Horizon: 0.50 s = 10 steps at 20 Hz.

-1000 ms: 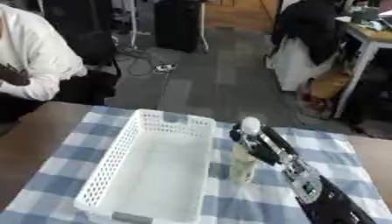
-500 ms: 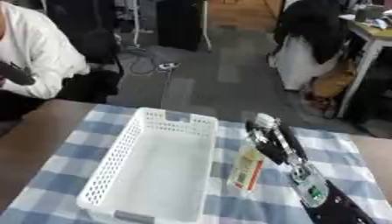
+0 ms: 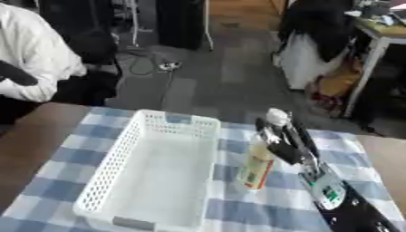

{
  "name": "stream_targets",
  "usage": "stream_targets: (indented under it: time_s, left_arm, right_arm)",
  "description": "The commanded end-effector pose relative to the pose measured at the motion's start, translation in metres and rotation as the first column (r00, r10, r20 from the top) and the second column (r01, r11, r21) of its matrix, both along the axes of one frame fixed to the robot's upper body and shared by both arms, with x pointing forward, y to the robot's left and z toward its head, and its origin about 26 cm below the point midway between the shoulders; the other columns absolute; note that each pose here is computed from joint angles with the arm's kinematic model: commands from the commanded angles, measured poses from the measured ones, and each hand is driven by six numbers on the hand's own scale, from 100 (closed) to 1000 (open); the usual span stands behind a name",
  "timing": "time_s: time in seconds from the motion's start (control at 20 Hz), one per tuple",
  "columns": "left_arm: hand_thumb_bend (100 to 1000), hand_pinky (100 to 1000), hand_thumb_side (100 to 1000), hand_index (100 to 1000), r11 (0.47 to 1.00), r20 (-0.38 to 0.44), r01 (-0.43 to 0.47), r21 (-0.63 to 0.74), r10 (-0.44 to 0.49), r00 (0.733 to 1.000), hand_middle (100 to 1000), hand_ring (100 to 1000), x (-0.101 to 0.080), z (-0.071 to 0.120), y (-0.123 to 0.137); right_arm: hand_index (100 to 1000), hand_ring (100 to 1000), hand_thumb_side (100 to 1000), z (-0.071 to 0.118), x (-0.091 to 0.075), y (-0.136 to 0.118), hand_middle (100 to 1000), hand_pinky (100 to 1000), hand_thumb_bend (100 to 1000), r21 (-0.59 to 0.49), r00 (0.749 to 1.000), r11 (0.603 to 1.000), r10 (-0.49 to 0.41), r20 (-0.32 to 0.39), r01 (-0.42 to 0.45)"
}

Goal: Pick up objects on the table and place them in the box.

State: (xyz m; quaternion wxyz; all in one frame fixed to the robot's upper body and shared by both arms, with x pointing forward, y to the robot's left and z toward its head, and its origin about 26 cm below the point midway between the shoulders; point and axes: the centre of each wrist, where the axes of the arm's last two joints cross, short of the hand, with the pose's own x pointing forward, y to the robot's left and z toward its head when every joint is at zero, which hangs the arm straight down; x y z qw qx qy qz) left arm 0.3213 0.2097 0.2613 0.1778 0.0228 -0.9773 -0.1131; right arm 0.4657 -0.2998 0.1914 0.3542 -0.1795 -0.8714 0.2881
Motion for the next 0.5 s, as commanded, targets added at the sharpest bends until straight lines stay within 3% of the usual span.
stream_targets:
  time_s: [0.05,0.3,0.5]
  left_arm:
    - [263,519,973,753,1.000,0.021,-0.029,0.008,0.029,0.999,800,462,-0.001,0.005,0.007]
    - [264,517,972,753,0.998,0.000,-0.053,0.014,0.053,0.999,800,460,0.001,0.000,0.011]
    - [265,515,972,753,0.998,-0.015,-0.067,0.020,0.067,0.998,800,458,0.004,-0.003,0.013]
  right_arm:
    - [133,100,779,0.046,-0.007,0.002,100,100,100,0.029,0.998,0.998,0.057,0.015,-0.058]
    - [131,100,780,0.080,-0.021,0.025,100,100,100,0.061,0.988,0.986,0.153,-0.009,-0.153]
    - [131,100,781,0.095,-0.032,0.044,100,100,100,0.058,0.974,0.973,0.226,-0.022,-0.225]
